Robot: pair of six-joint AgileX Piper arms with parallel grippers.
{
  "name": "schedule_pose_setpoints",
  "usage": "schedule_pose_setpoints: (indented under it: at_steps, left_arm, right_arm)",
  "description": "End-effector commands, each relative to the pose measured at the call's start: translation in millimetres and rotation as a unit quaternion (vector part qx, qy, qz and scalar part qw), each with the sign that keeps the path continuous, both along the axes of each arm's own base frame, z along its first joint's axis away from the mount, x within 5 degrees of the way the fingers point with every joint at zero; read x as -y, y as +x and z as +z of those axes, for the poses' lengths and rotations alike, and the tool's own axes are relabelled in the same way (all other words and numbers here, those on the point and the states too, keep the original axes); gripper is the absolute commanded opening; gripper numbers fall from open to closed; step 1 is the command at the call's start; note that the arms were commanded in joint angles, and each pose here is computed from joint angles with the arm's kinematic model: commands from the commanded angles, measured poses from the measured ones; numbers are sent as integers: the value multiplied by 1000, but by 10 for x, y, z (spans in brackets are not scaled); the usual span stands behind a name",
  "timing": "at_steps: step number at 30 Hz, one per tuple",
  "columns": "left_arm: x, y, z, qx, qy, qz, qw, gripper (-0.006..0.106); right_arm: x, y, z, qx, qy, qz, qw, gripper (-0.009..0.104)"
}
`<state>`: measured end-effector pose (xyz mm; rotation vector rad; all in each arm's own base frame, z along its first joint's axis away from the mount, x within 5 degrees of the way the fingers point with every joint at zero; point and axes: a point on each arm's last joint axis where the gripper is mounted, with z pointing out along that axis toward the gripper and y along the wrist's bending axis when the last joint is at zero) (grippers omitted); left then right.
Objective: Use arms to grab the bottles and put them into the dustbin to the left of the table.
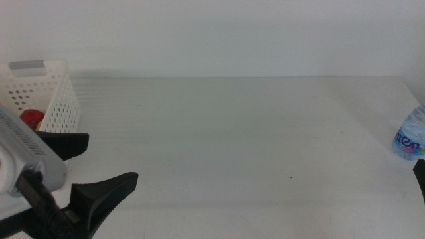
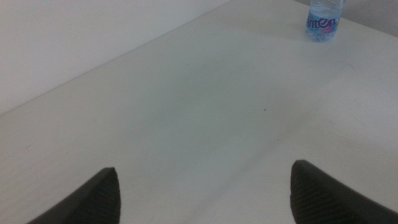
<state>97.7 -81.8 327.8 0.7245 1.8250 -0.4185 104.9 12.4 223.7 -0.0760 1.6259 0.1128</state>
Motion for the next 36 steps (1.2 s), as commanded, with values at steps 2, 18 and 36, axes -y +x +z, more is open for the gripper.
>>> schedule_pose_setpoints:
  at_steps: [2, 18, 36]
  left_arm:
    - [15, 7, 139, 30, -37, 0, 999, 90]
    - [15, 7, 139, 30, -37, 0, 999, 90]
    - [15, 7, 139, 30, -37, 0, 999, 90]
  right_arm:
    - [6, 37, 160, 69, -11, -5, 998, 67]
    - [151, 413, -89, 5, -33, -102, 994, 64]
    - [327, 869, -404, 28, -88, -226, 970, 72]
